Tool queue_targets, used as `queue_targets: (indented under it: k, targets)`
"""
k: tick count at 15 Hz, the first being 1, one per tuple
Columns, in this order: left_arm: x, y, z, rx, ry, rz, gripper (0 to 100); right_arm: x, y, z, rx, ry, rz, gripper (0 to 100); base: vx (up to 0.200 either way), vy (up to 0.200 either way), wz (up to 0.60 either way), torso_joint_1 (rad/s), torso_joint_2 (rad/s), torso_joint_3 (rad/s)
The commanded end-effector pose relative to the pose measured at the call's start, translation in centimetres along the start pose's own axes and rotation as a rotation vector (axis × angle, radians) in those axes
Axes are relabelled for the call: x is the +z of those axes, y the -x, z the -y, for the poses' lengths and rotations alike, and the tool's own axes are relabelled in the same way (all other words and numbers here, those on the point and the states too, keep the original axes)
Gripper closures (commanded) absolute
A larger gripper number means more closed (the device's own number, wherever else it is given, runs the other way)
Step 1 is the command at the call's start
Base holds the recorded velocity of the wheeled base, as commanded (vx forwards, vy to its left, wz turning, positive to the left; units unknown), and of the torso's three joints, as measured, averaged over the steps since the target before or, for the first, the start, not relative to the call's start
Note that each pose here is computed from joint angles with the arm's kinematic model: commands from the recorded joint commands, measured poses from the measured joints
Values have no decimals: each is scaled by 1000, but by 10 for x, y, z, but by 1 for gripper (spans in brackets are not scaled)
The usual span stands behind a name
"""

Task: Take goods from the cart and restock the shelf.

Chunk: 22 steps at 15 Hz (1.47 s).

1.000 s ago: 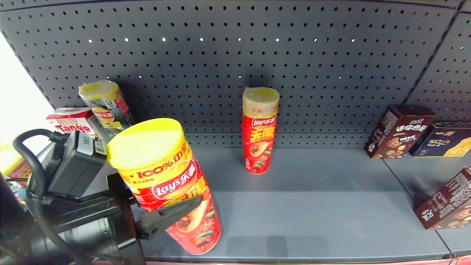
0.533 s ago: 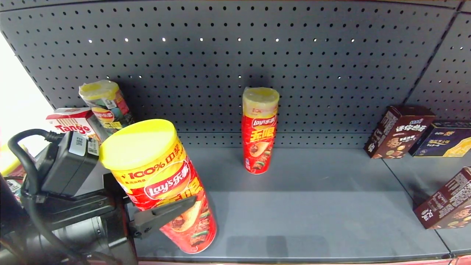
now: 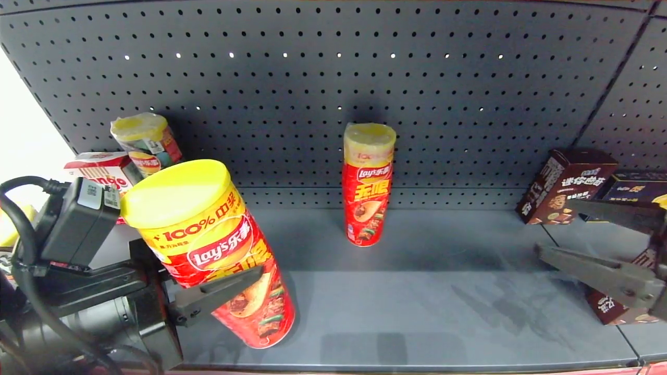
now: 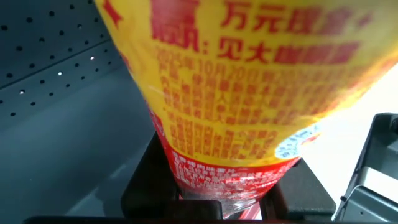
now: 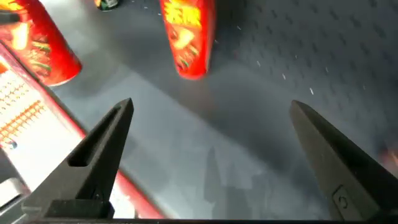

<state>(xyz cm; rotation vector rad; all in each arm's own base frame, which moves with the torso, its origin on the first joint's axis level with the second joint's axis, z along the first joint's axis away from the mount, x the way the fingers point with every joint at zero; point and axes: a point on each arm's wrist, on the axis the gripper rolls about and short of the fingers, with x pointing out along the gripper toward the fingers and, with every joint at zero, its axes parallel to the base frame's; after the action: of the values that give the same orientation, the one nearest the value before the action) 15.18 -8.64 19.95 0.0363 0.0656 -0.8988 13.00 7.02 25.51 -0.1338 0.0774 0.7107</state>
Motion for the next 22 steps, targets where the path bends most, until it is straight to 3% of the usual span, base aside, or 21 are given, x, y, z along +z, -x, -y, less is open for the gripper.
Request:
queue_targets:
  k: [1, 8, 10, 11, 13, 15, 17, 22]
  targets:
    - [2, 2, 1, -1, -1, 11, 100, -2, -54, 9, 36, 16, -54, 0, 0, 0, 0, 0, 0, 0]
    - [3, 2, 1, -5, 15, 15, 100, 8, -108, 31, 67, -52, -55, 0, 0, 0, 0, 0, 0, 0]
    - [3, 2, 1, -16, 23, 16, 100, 10, -134, 47, 103, 47, 13, 0, 0, 0, 0, 0, 0, 0]
    - [3, 2, 2, -19, 23, 16, 100, 8, -148, 51, 139, 70, 40, 0, 0, 0, 0, 0, 0, 0]
    - [3, 1, 1, -24, 22, 17, 100, 8, -160, 54, 340, 100, 124, 0, 0, 0, 0, 0, 0, 0]
    - [3, 1, 1, -28, 26, 14, 100, 1, -174, 56, 382, 117, 131, 0, 0, 0, 0, 0, 0, 0]
    - [3, 1, 2, -50, 29, 16, 100, -4, -188, 61, 524, 154, 177, 0, 0, 0, 0, 0, 0, 0]
    - [4, 1, 1, -48, 29, 19, 100, -13, -214, 62, 542, 154, 179, 0, 0, 0, 0, 0, 0, 0]
